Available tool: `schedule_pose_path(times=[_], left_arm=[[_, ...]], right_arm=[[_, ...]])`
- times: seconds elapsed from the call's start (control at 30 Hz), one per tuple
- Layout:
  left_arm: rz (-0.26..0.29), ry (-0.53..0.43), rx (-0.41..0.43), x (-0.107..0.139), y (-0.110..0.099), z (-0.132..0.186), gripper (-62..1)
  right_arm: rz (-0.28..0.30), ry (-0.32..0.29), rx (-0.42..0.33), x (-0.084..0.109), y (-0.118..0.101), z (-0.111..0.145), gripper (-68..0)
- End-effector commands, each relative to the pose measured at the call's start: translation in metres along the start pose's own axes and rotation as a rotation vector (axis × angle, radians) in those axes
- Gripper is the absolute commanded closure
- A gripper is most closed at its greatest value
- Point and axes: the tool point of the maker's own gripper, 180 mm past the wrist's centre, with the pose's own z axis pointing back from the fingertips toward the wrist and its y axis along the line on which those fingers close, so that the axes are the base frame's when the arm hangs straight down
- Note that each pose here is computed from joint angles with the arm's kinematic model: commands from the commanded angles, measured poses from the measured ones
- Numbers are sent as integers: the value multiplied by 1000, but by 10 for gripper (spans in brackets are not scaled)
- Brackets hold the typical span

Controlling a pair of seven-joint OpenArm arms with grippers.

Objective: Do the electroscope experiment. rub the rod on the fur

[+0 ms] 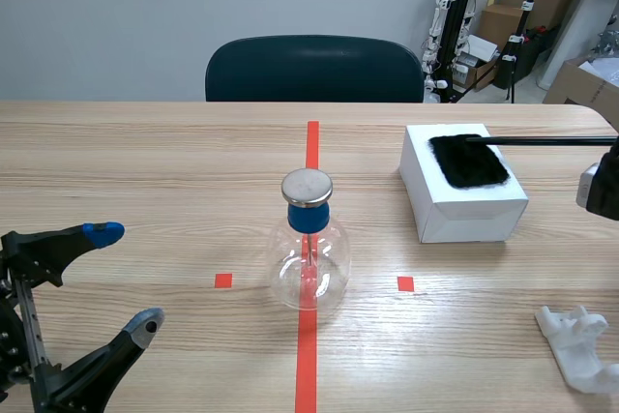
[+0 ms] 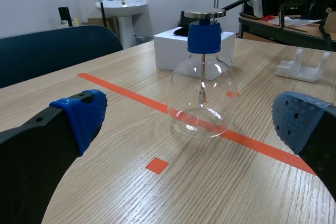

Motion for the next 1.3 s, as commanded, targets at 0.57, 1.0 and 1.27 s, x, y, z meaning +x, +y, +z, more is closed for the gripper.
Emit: schedule_pose_path(times=[0.57,1.0,1.27], left_arm=[[-12,-34,1,9,4,-1,-623],[-12,-34,1,9,4,-1,-623],[-12,-34,1,9,4,-1,-623]], right_arm=[[17,-52,-64,1,-24,-7,-6],[15,-12,-64,-6,-24,-7,-6],[15,-4,-67,-7,-24,-7,-6]])
